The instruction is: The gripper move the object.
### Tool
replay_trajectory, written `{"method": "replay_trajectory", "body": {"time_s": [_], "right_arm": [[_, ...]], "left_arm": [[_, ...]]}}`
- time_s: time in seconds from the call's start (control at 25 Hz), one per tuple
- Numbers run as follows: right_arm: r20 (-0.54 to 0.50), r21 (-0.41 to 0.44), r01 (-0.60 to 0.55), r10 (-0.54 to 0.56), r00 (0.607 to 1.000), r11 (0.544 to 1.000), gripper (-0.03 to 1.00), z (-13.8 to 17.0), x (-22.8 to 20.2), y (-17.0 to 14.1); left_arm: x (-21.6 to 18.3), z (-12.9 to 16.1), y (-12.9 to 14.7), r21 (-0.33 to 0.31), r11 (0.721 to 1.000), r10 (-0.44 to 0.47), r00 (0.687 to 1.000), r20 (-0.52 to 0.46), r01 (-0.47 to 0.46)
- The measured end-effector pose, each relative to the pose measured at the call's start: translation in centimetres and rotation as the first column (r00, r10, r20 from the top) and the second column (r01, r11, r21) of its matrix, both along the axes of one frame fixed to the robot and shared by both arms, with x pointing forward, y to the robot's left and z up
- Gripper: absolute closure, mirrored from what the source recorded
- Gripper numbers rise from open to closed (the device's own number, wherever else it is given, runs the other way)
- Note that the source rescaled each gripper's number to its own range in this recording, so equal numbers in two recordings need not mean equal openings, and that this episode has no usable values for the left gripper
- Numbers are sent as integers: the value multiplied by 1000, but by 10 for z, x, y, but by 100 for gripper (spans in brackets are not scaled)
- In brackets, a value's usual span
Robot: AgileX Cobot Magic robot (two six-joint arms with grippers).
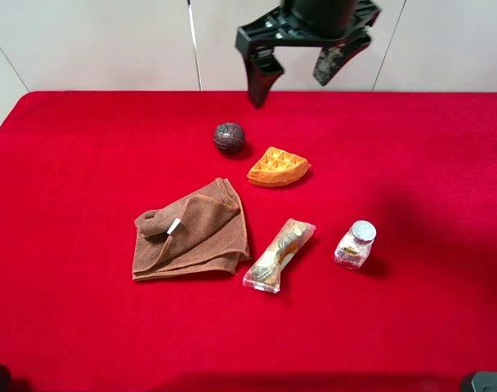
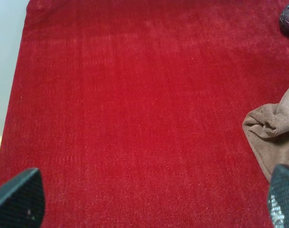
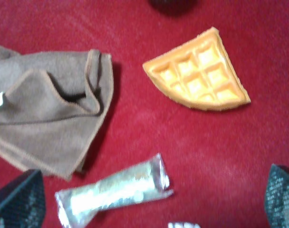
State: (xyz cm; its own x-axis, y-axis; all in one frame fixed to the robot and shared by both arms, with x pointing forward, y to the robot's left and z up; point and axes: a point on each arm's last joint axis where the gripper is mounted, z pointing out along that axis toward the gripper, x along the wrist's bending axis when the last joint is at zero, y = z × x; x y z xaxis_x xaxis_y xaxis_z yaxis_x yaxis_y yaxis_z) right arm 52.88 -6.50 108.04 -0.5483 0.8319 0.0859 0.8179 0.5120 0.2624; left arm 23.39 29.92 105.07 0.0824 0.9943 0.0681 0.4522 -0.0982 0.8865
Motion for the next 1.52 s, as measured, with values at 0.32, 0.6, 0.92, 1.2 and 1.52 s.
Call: {"method": "replay_trajectory", "body": {"time_s": [0.32,0.6,0.92,1.2,1.52], "right_arm": [[13,55,-7,6,1000,998,-3,27,-46,-32],[2,99,-24,24,1000,995,-3,34,-87,-58],[-21,85,-22,24,999,996,-3,20,-128,-90],[14,101,-26,24,1000,995,-3,18,-160,-116],[157,201,-47,15,987,979,-3,45,-191,-140]], "left_arm": [[0,0,0,0,1000,0,1000,0,0],[0,0,0,0,1000,0,1000,0,0],[0,0,0,0,1000,0,1000,0,0],[0,0,0,0,1000,0,1000,0,0],[0,0,0,0,1000,0,1000,0,0]]}}
